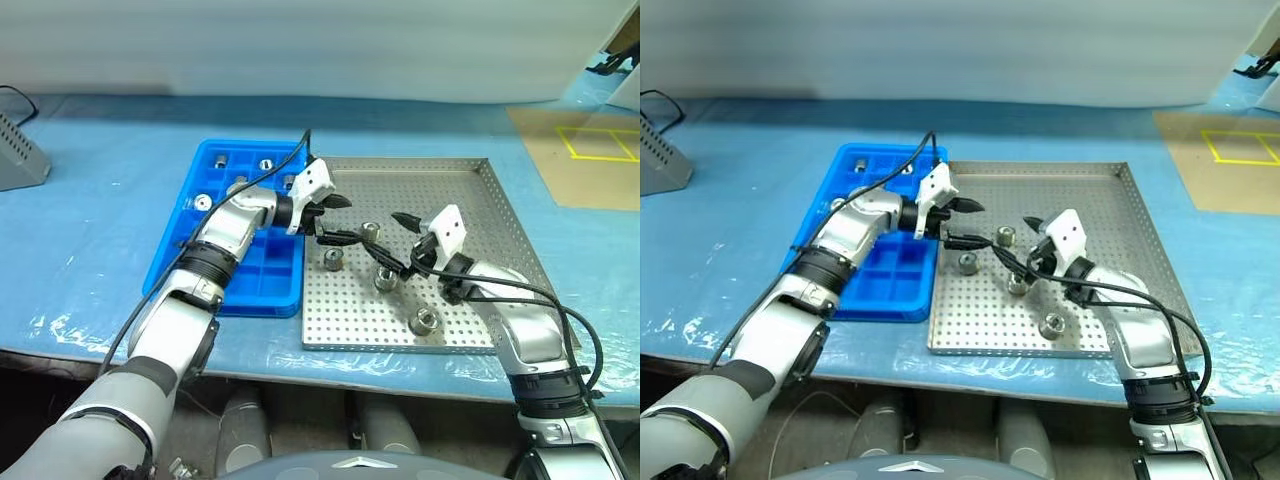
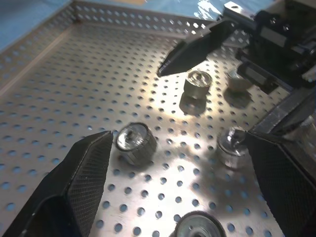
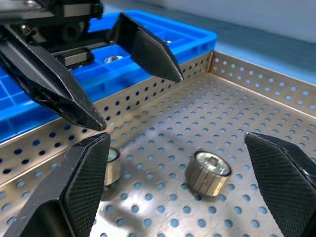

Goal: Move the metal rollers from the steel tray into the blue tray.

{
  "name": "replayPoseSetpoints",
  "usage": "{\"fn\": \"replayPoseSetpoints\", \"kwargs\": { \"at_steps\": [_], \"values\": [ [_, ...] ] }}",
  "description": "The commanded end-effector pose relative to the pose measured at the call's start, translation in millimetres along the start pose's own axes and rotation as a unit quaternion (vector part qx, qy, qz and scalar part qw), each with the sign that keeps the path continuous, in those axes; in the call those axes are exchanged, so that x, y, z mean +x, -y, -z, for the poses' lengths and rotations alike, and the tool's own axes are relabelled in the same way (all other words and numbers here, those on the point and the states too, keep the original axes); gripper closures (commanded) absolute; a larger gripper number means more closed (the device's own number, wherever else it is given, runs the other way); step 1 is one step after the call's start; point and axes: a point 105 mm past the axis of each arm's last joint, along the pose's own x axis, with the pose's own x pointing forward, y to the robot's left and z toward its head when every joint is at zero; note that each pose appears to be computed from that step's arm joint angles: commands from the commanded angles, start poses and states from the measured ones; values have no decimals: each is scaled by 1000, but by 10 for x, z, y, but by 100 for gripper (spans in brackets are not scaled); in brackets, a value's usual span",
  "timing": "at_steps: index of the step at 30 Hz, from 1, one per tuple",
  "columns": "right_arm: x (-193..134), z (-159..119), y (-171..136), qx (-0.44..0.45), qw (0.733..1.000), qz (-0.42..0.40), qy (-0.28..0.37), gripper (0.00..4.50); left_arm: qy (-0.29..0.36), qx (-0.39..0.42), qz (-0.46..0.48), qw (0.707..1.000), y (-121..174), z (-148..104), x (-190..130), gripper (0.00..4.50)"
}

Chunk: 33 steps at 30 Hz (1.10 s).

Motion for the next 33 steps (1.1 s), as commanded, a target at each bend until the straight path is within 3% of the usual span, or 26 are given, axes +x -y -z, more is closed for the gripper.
{"fn": "replayPoseSetpoints", "kwargs": {
  "at_steps": [1, 9, 23, 26, 33],
  "values": [
    [-7, -181, -56, -35, 999, 4, 31, 5, -62, 31, 37, 997, 16, 22, 27, 0],
    [-14, -149, -92, -37, 999, 9, 30, 5, -171, 51, 99, 979, 85, 319, -33, 0],
    [-47, -231, -203, -60, 997, 13, 43, 5, -248, 102, 129, 955, 160, 573, 82, 0],
    [-53, -241, -260, -64, 997, 6, 43, 0, -245, 105, 131, 955, 181, 559, 159, 55],
    [-80, -273, -302, -67, 997, 10, 48, 0, -250, 113, 136, 952, 184, 552, 196, 290]
  ]
}}
